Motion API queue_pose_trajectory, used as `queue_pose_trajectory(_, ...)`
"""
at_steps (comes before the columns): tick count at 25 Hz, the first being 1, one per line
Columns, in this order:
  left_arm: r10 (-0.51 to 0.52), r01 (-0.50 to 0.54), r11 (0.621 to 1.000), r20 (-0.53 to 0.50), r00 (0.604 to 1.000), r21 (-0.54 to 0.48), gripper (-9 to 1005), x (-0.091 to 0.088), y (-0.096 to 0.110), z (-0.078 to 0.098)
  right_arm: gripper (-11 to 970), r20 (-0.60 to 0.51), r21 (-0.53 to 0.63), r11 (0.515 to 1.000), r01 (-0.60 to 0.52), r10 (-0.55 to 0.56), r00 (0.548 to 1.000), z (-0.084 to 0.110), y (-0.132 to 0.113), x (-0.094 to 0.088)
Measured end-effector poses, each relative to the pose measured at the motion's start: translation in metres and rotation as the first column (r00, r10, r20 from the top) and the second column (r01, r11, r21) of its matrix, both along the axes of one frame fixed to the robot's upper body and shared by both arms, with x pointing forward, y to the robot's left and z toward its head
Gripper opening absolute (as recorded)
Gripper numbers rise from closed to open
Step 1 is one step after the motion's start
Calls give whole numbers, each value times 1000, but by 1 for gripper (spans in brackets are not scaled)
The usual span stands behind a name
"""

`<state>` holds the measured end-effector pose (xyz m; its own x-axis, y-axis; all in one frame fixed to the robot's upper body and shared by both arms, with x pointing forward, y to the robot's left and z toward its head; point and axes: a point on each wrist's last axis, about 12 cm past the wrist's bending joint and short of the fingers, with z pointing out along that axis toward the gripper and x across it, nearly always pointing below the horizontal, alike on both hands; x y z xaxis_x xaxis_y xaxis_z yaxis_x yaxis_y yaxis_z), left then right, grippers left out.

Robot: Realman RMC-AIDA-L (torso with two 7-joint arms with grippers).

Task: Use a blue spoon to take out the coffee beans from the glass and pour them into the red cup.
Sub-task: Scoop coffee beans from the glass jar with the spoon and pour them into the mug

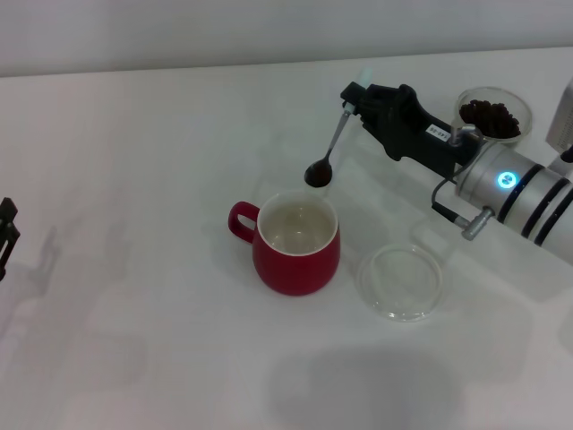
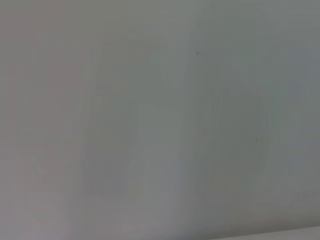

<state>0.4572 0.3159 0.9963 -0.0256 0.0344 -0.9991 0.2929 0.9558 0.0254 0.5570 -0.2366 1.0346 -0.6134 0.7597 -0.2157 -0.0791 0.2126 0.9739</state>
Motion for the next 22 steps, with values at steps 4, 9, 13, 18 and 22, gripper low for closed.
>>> queue_pose_trajectory(4, 1, -1, 1000, -1, 1000, -6, 593, -1, -1, 0, 137, 13, -21, 999, -38, 38, 999, 3, 6, 3)
queue_pose_trajectory(9, 3, -3, 1000, -3, 1000, -6, 592, -2, 0, -1, 136, 37, -46, 997, -63, 65, 997, 4, 10, 3)
queue_pose_trajectory(13, 4, -4, 1000, -5, 1000, -6, 592, -2, 0, -1, 136, 53, -74, 994, -84, 88, 995, 5, 11, 3)
queue_pose_trajectory(18, 2, -2, 1000, -5, 1000, -5, 592, -1, -1, -1, 136, 99, -107, 989, -106, 117, 988, 8, 13, 4)
queue_pose_trajectory(22, 2, -2, 1000, -6, 1000, -3, 593, 0, 0, -1, 136, 128, -134, 984, -117, 134, 983, 10, 11, 4)
